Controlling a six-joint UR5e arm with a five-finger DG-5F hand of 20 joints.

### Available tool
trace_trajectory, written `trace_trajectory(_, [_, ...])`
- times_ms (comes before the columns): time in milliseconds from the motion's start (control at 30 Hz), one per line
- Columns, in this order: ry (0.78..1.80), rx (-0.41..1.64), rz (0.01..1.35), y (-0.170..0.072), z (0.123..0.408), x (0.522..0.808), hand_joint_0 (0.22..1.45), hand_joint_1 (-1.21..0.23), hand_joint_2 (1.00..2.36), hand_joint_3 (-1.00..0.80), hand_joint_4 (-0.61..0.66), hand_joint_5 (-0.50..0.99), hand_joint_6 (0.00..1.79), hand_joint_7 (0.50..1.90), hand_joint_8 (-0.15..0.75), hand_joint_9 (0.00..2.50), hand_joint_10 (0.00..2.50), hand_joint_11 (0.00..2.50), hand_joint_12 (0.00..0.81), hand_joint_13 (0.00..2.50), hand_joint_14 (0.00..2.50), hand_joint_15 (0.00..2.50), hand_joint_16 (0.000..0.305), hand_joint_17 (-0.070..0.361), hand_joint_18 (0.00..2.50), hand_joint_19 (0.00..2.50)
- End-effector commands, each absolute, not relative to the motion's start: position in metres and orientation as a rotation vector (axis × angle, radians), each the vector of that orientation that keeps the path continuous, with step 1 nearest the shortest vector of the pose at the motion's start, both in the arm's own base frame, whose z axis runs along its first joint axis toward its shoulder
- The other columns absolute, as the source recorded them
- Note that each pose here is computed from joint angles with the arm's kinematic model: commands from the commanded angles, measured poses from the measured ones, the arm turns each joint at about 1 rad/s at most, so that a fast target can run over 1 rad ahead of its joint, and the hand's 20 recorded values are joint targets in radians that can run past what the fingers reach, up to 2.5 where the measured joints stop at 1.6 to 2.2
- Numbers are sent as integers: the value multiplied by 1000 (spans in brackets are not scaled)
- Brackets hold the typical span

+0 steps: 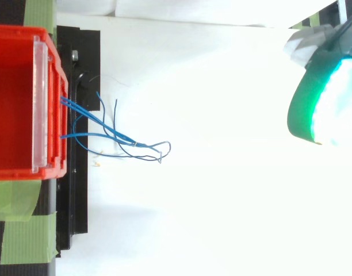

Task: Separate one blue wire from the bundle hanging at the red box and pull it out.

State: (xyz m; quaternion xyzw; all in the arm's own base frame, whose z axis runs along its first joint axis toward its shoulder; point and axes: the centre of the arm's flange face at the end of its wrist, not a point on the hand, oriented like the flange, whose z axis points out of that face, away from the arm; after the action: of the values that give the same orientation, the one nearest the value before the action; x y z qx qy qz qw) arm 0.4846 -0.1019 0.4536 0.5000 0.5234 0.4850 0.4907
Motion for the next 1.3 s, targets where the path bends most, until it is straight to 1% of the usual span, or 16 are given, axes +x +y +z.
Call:
trace_trajectory(0, [1282, 1201, 1140, -103, 451, 484, 529, -448, 1000, -500, 211, -241, 501, 669, 243, 170, 0, 0, 357, 36, 0, 57, 58, 130, 0, 293])
trace_trajectory(100, [1303, 1182, 1101, -104, 447, 483, 527, -447, 1000, -500, 212, -241, 501, 670, 244, 172, 0, 0, 358, 27, 0, 57, 58, 130, 0, 293])
trace_trajectory(133, [1326, 1151, 1052, -105, 442, 482, 528, -447, 1000, -500, 212, -241, 501, 669, 243, 171, 0, 0, 357, 25, 2, 56, 58, 130, 0, 293])
trace_trajectory(200, [1341, 1130, 1020, -105, 439, 481, 528, -447, 1000, -500, 212, -241, 501, 669, 244, 171, 0, 0, 357, 25, 1, 56, 58, 130, 0, 293])
trace_trajectory(267, [1383, 1087, 933, -106, 426, 478, 528, -446, 1000, -500, 212, -241, 502, 673, 244, 172, 0, 0, 358, 26, 0, 54, 58, 130, 0, 293])
trace_trajectory(367, [1384, 1034, 885, -105, 422, 480, 528, -447, 1000, -500, 211, -241, 502, 671, 245, 172, 0, 0, 358, 24, 0, 56, 58, 129, 0, 291])
trace_trajectory(500, [1378, 1012, 852, -104, 411, 480, 528, -444, 1000, -500, 212, -241, 502, 671, 244, 167, 0, 0, 360, 18, 2, 58, 58, 130, 0, 291])
trace_trajectory(667, [1311, 988, 806, -102, 388, 482, 528, -443, 1000, -500, 212, -241, 502, 673, 244, 164, 0, 0, 360, 17, 0, 58, 58, 130, 0, 292])
trace_trajectory(767, [1288, 973, 801, -100, 382, 483, 528, -443, 1000, -500, 212, -241, 502, 673, 244, 164, 0, 0, 360, 16, 2, 57, 58, 130, 0, 289])
trace_trajectory(900, [1293, 960, 797, -96, 375, 481, 527, -441, 1000, -500, 214, -241, 502, 673, 245, 164, 0, 0, 360, 16, 0, 58, 58, 130, 0, 288])
trace_trajectory(933, [1286, 955, 789, -94, 371, 481, 526, -441, 1000, -500, 213, -241, 502, 671, 245, 164, 0, 0, 361, 16, 0, 55, 58, 130, 0, 293])
trace_trajectory(1067, [1263, 950, 765, -92, 368, 483, 527, -440, 1000, -500, 213, -241, 502, 674, 246, 163, 0, 0, 360, 14, 0, 57, 58, 130, 0, 294])
trace_trajectory(1267, [1296, 955, 737, -88, 352, 489, 528, -440, 1000, -500, 214, -241, 502, 677, 248, 166, 0, 0, 360, 15, 0, 57, 58, 130, 0, 293])
